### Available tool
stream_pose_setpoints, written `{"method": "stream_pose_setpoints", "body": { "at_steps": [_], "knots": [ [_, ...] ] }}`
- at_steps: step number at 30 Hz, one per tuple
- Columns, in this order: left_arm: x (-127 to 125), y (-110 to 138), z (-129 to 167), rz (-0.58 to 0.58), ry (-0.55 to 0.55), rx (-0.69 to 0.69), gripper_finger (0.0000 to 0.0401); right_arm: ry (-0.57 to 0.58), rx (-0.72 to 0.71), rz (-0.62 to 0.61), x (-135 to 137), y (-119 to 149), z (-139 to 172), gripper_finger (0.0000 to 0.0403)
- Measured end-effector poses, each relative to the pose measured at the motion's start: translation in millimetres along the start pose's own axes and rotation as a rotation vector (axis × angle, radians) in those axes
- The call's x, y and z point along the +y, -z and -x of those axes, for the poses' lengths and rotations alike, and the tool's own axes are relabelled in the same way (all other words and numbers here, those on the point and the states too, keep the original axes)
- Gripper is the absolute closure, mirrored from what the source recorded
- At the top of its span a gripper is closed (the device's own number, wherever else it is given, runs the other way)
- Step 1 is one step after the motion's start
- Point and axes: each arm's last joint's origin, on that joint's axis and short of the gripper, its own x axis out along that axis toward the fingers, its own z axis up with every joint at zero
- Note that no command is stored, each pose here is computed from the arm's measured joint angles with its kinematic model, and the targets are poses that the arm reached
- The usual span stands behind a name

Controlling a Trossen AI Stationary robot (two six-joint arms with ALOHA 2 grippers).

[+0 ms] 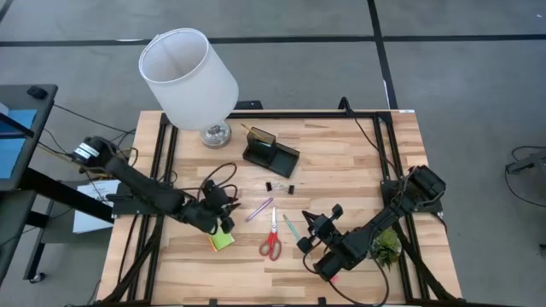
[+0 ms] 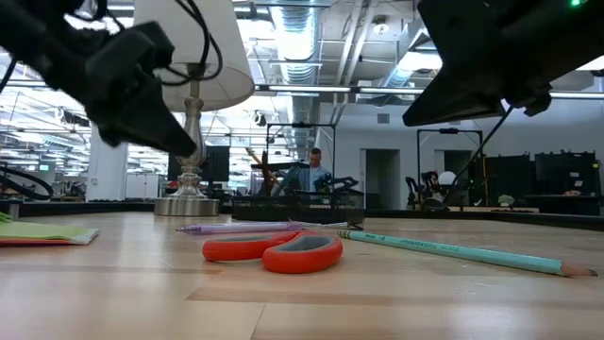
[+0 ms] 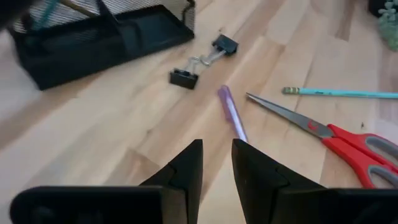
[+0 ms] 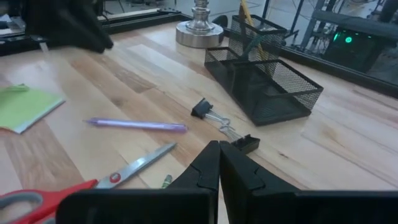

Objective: Pick and place office supplies into organizer
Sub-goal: Put the purple pen into the black desk organizer

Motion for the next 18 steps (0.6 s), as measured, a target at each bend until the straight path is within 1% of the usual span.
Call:
{"method": "stream_pose_setpoints", "body": {
  "at_steps": [2,6,10,13,15,18],
  "knots": [
    [-0.7,8.0,-6.8,0.01,0.005,-0.01,0.0324,0.004,0.0,-0.002,-0.2,-0.5,-1.5,0.04],
    [-0.8,26.1,-21.8,0.05,-0.046,0.018,0.0324,0.015,0.001,-0.013,-0.5,-2.2,-5.9,0.04],
    [1.5,43.5,-36.3,0.014,-0.098,0.071,0.0324,0.026,0.002,-0.003,-0.7,-4.1,-10.8,0.04],
    [0.0,49.3,-46.2,0.041,-0.079,0.078,0.0324,0.031,0.006,0.011,-0.8,-5.1,-13.4,0.04],
    [-4.3,48.3,-49.8,0.064,-0.043,0.047,0.0324,0.035,0.006,0.011,-1.1,-5.8,-15.2,0.04],
    [-9.4,45.7,-51.9,0.029,0.004,0.012,0.0324,0.044,0.008,0.009,-1.8,-6.7,-18.0,0.04]
  ]
}}
